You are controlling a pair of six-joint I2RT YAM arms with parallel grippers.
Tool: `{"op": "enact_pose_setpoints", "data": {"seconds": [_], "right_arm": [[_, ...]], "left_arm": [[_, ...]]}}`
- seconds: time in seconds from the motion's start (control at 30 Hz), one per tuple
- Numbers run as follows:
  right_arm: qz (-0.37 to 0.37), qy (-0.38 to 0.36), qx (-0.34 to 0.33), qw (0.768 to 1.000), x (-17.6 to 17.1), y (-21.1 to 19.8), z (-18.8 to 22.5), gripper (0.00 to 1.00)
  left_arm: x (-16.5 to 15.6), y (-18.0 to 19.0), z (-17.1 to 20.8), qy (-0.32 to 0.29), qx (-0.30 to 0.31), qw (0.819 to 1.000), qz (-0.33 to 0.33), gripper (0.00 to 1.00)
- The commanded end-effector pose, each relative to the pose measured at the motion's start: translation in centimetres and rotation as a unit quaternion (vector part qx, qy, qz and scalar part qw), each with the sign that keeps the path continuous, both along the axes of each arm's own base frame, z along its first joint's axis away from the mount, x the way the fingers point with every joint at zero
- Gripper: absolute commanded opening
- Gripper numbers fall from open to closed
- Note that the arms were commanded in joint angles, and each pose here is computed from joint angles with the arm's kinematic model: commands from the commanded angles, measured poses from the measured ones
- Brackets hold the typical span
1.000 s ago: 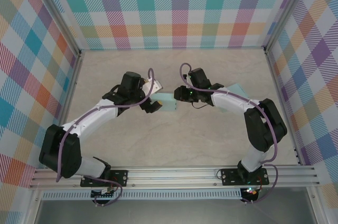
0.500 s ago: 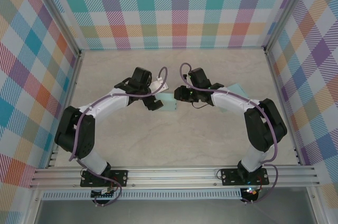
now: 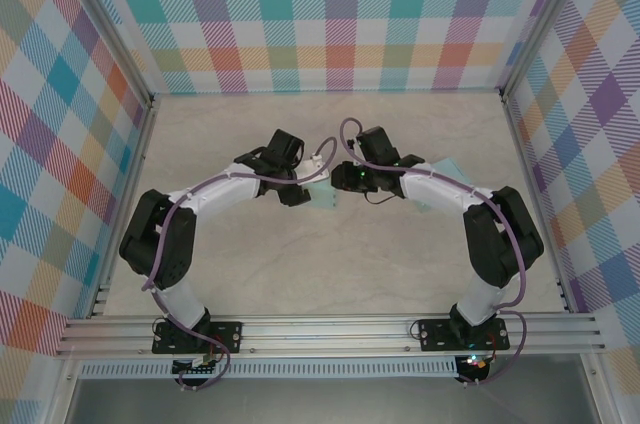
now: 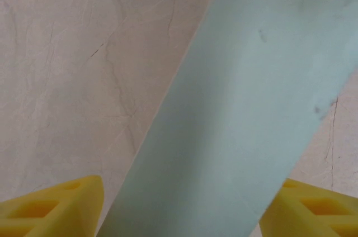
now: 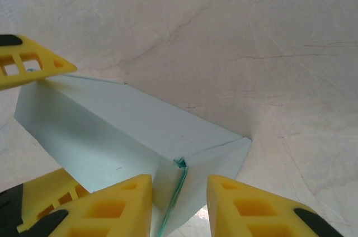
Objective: Fold the paper box
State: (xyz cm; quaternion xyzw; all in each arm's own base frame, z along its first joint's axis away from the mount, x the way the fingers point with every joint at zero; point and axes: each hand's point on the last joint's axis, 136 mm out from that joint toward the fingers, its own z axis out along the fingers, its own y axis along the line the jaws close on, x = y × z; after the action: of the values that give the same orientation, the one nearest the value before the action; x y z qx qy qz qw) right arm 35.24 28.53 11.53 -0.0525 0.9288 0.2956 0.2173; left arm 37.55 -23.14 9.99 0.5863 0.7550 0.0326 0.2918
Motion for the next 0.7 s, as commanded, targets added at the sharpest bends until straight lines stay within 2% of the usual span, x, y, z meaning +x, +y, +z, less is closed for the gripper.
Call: {"op": "enact_pose_setpoints", "data": {"seconds": [0.0, 0.1, 0.23, 0.33, 0.43, 0.6, 0.67], "right_arm": [[0.005, 0.022, -0.031, 0.999, -1.4, -1.2, -0.5, 0.31], [0.000, 0.008, -0.030, 1.000, -1.4, -1.6, 0.8, 0.32], [-0.020, -0.018, -0.041, 0.999, -1.7, -3.0, 2.9, 0.34], [-0.046, -0.045, -0.058, 0.996, -2.0, -4.7, 4.8, 0.39], [-0.078, -0.074, -0.085, 0.991, -2.5, -7.1, 6.6, 0.52], [-0.120, -0.122, -0.123, 0.977, -3.9, -11.0, 9.2, 0.83], [-0.132, -0.136, -0.138, 0.972, -4.4, -12.3, 9.9, 0.90]], "left_arm": [[0.6, 1.3, -0.6, -0.029, 0.047, 0.998, 0.015, 0.61], [1.2, 1.3, -0.3, -0.052, 0.054, 0.997, 0.021, 0.45], [2.0, 0.7, 0.8, -0.092, 0.043, 0.994, 0.027, 0.35], [2.6, 0.2, 1.6, -0.128, 0.039, 0.991, 0.029, 0.35], [3.3, -0.4, 2.0, -0.162, 0.037, 0.985, 0.034, 0.35], [4.7, -1.6, 1.5, -0.202, 0.044, 0.977, 0.054, 0.35], [5.2, -2.2, 1.0, -0.212, 0.050, 0.974, 0.059, 0.35]]}}
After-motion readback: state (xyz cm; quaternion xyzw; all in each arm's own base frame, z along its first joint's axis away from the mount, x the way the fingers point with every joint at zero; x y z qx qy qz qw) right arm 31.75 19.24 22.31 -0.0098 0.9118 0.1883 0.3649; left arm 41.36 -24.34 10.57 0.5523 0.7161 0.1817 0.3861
